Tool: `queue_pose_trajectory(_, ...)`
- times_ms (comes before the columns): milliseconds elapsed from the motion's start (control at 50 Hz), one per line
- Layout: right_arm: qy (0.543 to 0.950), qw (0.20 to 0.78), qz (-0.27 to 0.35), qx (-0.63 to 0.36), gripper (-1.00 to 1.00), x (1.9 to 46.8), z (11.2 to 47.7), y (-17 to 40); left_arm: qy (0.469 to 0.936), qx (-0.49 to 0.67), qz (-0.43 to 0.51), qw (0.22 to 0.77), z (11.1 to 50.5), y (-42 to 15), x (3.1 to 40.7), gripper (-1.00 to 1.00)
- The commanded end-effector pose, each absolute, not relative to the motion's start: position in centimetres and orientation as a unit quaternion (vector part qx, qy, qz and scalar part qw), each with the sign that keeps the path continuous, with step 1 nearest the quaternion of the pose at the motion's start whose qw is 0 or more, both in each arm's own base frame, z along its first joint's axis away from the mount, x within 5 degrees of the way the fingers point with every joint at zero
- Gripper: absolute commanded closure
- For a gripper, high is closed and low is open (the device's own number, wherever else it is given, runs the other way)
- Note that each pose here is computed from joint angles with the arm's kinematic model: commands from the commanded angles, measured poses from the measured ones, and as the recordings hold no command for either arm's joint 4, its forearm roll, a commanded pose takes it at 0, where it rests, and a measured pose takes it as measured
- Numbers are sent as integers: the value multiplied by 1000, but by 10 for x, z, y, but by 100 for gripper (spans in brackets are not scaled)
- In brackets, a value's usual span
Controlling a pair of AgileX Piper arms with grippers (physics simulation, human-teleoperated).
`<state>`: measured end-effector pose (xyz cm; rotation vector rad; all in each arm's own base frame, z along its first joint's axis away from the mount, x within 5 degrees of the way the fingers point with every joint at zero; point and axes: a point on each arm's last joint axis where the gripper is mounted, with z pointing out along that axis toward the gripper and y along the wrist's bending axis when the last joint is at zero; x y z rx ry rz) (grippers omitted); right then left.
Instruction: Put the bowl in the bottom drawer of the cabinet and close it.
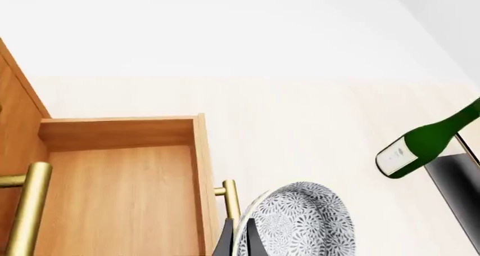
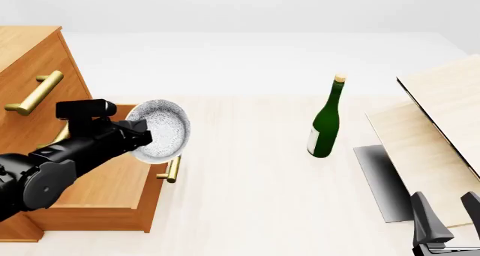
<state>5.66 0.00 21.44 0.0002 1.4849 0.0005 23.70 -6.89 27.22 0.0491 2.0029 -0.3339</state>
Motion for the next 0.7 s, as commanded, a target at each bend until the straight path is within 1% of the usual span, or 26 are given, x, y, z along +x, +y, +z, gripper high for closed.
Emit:
queue_pose_trajectory(20, 676, 737, 0, 0, -100, 57, 214, 0, 833, -2, -127, 538, 275, -55, 236, 100)
queue_pose_trajectory(400, 676, 737, 0, 0, -100, 57, 214, 0, 829, -22, -98, 550, 275, -35, 233, 100)
queue_pose_trajectory(700, 676, 737, 0, 0, -100, 57, 214, 0, 831, -41, -75, 550, 266, -20, 236, 100)
